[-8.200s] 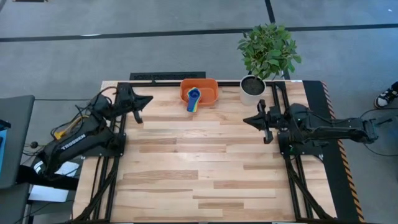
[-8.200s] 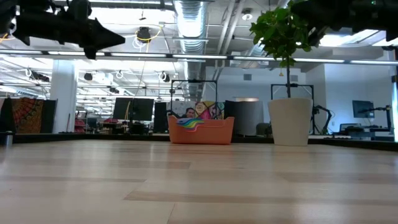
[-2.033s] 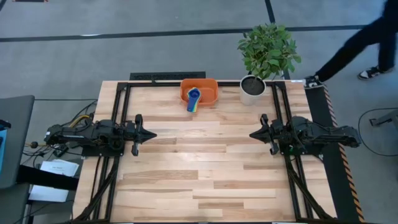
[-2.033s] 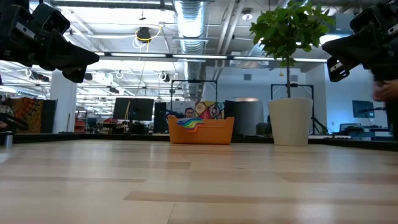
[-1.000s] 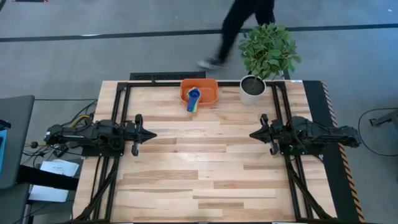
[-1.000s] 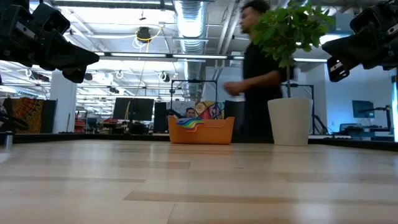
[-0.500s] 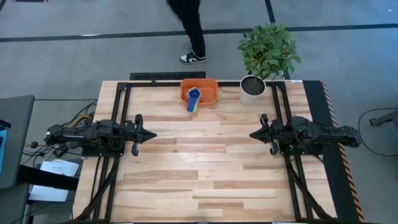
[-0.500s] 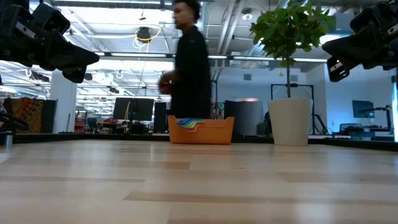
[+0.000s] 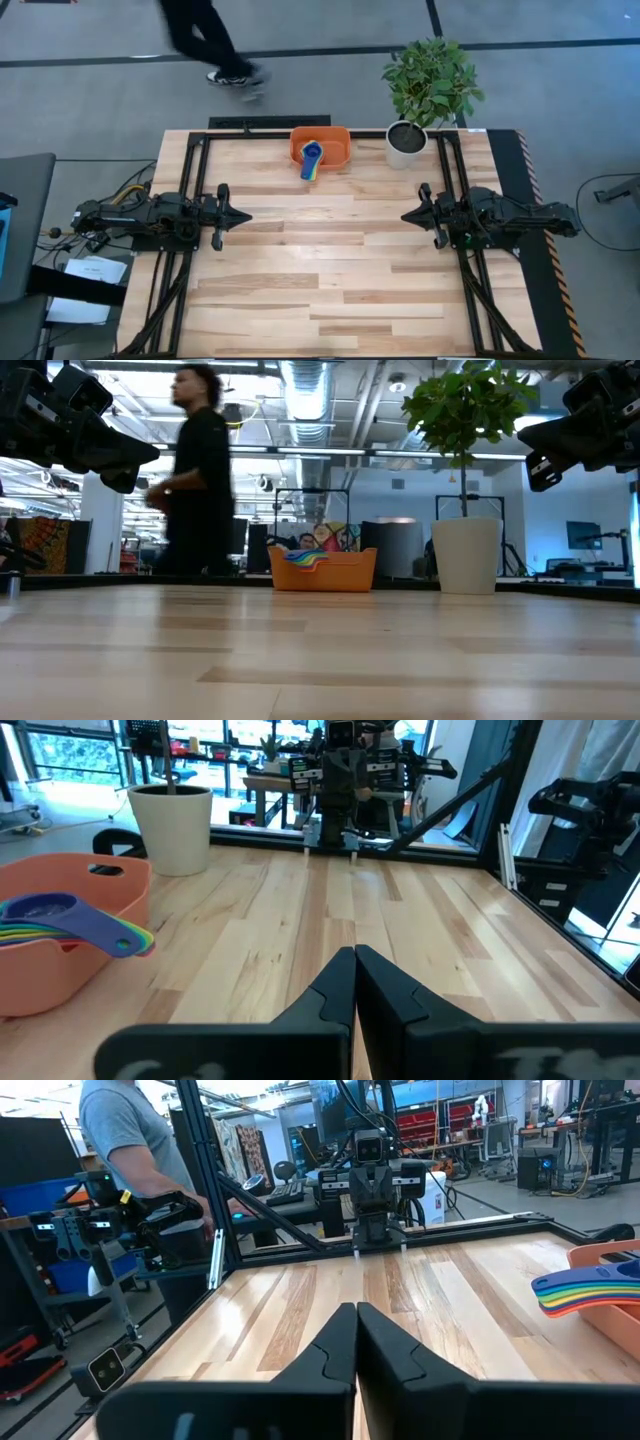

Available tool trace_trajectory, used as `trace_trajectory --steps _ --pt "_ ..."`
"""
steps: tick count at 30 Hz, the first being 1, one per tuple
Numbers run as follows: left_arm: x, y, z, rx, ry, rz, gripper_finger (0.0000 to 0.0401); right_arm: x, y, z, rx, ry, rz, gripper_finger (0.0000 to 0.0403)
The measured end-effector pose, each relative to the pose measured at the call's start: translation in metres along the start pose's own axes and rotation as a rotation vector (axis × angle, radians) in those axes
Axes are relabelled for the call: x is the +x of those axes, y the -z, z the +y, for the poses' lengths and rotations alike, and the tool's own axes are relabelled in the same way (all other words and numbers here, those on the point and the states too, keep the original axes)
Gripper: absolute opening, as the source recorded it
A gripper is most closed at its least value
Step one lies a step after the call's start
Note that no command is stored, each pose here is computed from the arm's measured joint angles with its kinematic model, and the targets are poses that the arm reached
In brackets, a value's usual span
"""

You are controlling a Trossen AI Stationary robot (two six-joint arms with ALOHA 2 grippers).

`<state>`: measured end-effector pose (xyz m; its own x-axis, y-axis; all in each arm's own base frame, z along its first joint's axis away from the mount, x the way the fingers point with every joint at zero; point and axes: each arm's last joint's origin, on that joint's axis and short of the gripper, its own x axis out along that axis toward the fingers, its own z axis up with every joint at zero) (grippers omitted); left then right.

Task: Nest measuring cups in basket
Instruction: Return to Home Position

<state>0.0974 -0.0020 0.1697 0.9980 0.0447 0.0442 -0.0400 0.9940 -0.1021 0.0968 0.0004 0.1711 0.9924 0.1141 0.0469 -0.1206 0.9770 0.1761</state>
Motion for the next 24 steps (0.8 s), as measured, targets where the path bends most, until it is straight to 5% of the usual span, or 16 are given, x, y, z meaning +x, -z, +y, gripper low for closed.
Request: trace_trajectory --steps 24 --pt "0.0000 0.0000 0.0000 0.000 0.000 0.000 0.0000 0.0000 0.0000 0.0000 0.000 0.000 0.000 0.0032"
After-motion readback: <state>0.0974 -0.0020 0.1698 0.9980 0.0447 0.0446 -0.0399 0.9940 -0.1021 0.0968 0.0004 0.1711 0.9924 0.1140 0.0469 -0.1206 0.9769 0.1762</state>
